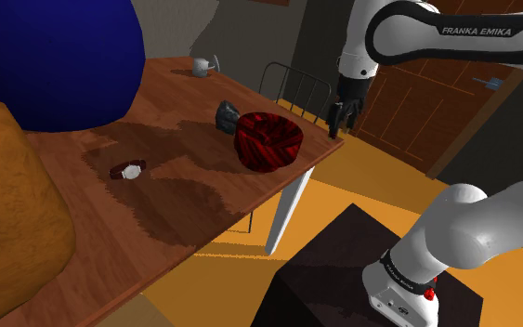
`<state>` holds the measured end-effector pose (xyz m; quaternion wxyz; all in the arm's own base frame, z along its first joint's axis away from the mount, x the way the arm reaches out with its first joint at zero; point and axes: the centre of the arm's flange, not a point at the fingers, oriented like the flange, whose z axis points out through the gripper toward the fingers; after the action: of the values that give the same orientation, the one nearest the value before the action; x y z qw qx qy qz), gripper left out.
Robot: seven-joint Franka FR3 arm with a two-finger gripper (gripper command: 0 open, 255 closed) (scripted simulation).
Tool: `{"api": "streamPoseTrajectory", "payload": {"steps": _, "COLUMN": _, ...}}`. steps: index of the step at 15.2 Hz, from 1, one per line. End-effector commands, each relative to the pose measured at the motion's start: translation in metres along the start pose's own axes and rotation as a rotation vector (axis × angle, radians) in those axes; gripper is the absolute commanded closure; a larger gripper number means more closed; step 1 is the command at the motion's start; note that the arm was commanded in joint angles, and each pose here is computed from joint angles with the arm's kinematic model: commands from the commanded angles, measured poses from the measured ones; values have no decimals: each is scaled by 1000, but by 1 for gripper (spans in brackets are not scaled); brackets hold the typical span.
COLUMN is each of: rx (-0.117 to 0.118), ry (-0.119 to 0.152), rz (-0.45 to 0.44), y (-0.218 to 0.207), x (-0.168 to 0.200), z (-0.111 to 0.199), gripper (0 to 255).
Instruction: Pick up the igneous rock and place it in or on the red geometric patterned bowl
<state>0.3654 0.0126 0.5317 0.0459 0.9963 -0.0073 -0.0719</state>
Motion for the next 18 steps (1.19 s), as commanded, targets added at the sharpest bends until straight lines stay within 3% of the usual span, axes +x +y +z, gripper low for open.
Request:
{"api": "streamPoseTrajectory", "payload": {"steps": 1, "rx": 4, "ry": 19, "rz": -32, "y": -13, "x": 21, "z": -5, "gripper": 0}}
{"api": "streamPoseTrajectory", "payload": {"steps": 18, "rx": 34, "ry": 172, "rz": -298, "y": -132, "x": 178, "z": -38, "gripper": 0}}
